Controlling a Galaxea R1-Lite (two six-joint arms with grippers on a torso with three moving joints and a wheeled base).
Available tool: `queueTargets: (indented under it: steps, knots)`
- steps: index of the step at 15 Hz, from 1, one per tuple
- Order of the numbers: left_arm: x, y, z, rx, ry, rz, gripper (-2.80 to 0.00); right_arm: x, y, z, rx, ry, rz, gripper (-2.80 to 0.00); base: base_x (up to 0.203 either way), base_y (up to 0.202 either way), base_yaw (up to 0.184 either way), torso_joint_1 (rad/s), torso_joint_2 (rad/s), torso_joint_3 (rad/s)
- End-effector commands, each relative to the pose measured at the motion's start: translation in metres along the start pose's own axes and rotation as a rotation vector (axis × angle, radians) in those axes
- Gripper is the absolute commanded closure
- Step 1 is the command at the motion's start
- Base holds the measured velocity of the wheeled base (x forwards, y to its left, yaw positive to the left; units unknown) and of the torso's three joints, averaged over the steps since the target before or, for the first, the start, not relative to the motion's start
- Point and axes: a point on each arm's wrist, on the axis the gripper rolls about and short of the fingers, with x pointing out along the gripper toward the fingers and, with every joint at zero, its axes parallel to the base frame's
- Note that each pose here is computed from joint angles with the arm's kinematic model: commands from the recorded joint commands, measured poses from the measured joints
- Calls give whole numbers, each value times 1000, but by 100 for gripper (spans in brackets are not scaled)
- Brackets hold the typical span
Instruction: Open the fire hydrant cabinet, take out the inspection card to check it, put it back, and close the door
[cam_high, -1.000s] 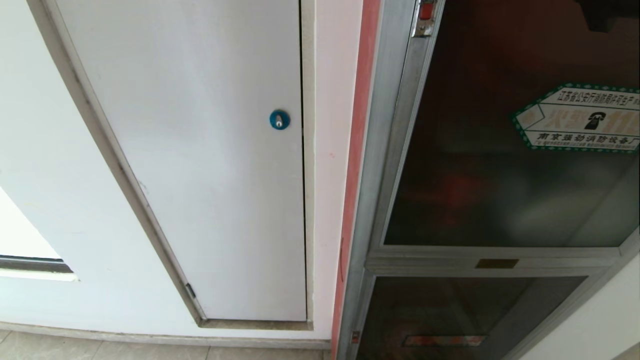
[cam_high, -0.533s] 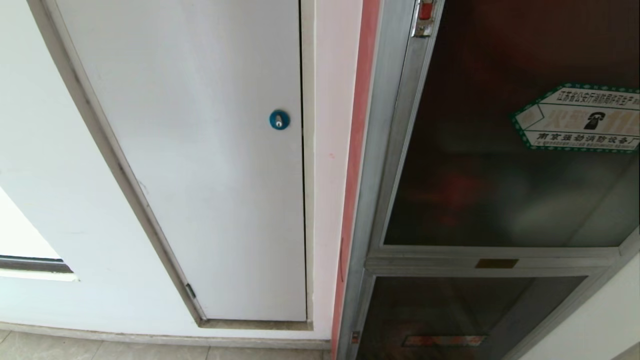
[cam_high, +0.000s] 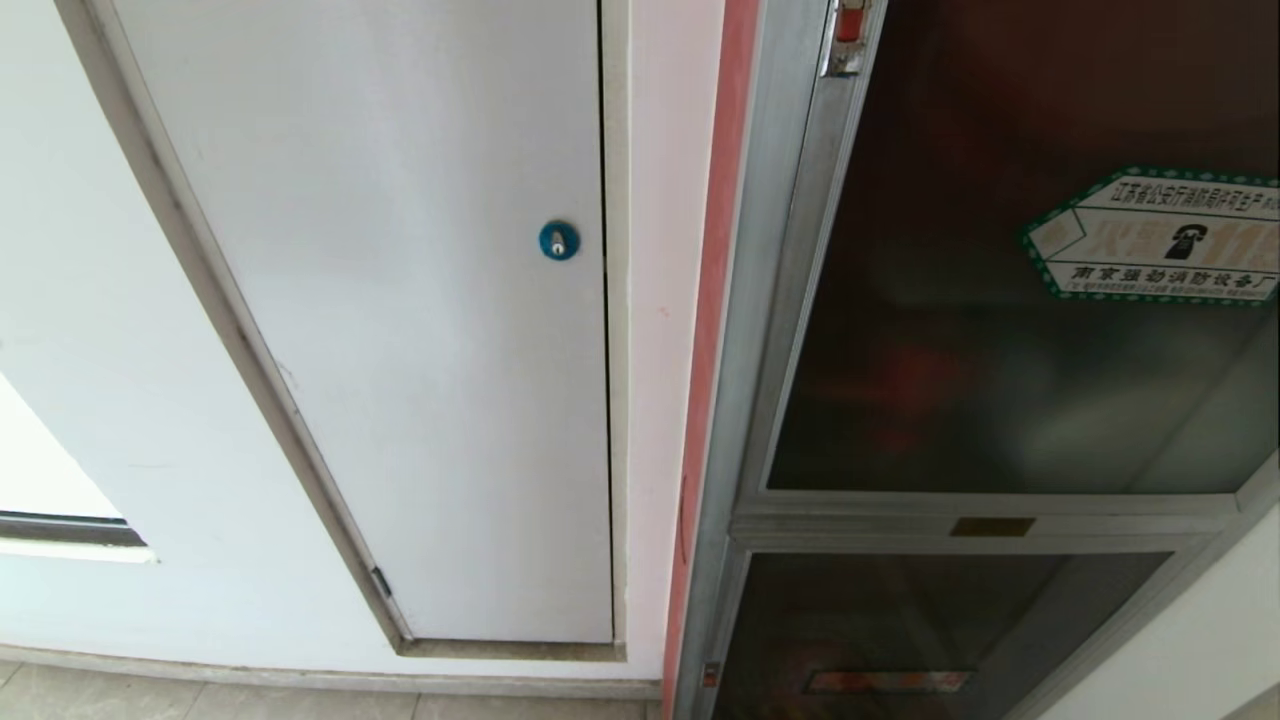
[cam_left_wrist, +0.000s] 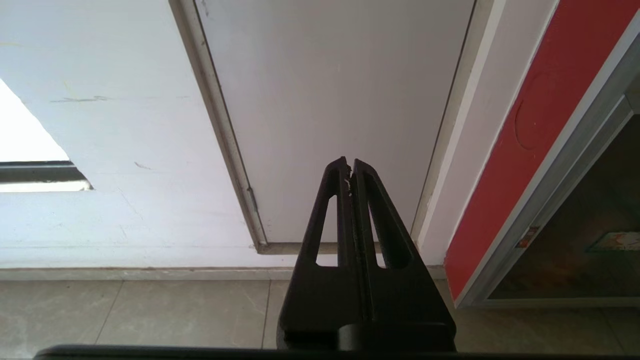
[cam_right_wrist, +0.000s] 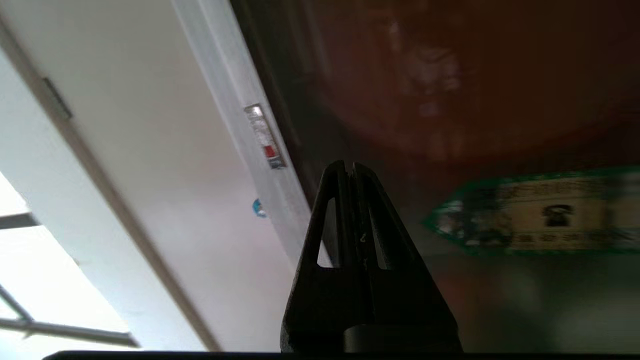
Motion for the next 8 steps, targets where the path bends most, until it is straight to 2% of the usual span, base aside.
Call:
queueTargets:
  steps: [1,3,6,8]
  knots:
    - [0,0,0,0,2,0,0,-40,0,-2,-23,-73,-52,0,0,0,0,0,0,0]
    - [0,0,0,0,2,0,0,-70,0,-11,-34,-106,-89,0,0,0,0,0,0,0]
    - [0,0,0,0,2,1,0,-118,-2,-29,-41,-92,-155,0,0,0,0,0,0,0]
    - [0,0,0,0,1,0,0,-143,-7,-51,-50,-81,-181,0,0,0,0,0,0,0]
